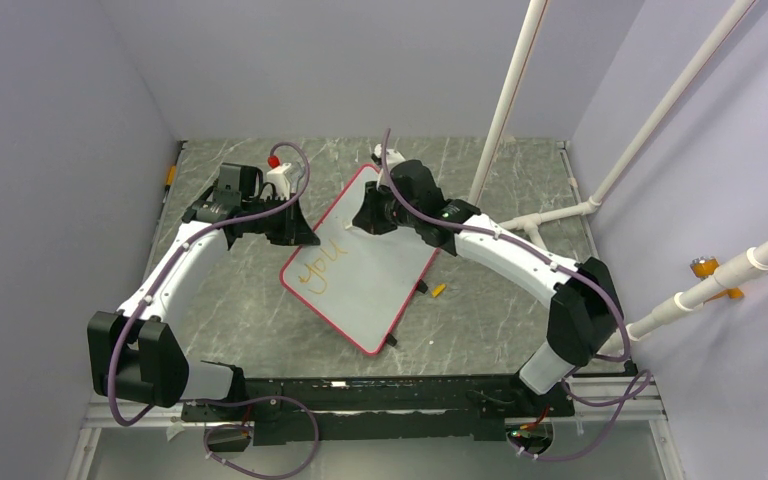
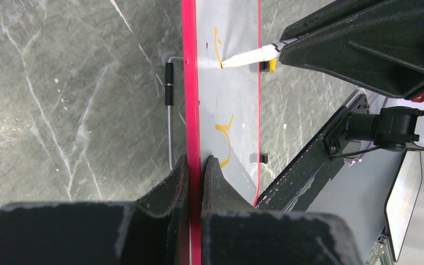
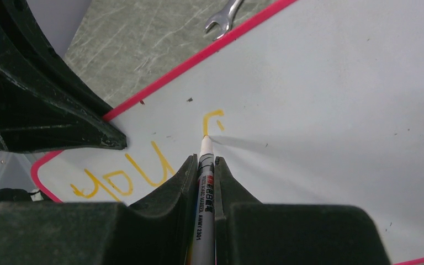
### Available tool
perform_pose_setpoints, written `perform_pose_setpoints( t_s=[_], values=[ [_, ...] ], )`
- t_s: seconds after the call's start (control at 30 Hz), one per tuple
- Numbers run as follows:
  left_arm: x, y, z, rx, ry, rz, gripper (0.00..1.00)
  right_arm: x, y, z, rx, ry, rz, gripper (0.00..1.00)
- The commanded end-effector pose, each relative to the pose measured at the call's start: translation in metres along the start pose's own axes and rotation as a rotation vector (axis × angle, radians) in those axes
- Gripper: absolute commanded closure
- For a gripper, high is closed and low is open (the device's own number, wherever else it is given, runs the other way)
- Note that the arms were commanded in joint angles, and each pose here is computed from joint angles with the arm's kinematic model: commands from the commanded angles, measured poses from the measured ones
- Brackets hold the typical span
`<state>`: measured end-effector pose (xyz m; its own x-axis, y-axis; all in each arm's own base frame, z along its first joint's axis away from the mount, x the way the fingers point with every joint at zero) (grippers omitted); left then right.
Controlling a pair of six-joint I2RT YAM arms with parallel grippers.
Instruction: Write a sentence on the whiteboard
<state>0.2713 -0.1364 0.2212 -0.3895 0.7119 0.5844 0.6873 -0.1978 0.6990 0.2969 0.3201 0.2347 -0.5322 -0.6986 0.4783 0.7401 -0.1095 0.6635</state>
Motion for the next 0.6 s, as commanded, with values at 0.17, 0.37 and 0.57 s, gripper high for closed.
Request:
perform_pose_setpoints(
  t_s=[0.17,0.37,0.57],
  values=[
    [0.005,0.013,0.000,-0.146,0.024,-0.065,1.00,0.004,-0.022,-0.013,0.029,-0.039,0.051,1.00],
    [0.005,0.013,0.000,-0.147,0.024,-0.066,1.00,0.006,-0.016,-0.020,0.049,-0.113,0.029,1.00],
    [0.005,0.013,-0.001,-0.147,0.023,-0.066,1.00,0.005,-0.005,-0.020,0.069,-0.144,0.009,1.00]
  ],
)
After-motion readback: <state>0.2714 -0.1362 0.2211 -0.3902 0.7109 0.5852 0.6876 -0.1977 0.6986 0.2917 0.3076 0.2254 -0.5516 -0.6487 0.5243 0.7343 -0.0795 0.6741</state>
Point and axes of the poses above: each gripper's point midway between its finger pads, its own x axis back along the fingers, its own z axis along the line the jaws close on, y = z × x, the point moved 5 cm from there along x, back along the fingers, and after that the axes turned 12 degrees about -x, right-handed, at the moved point
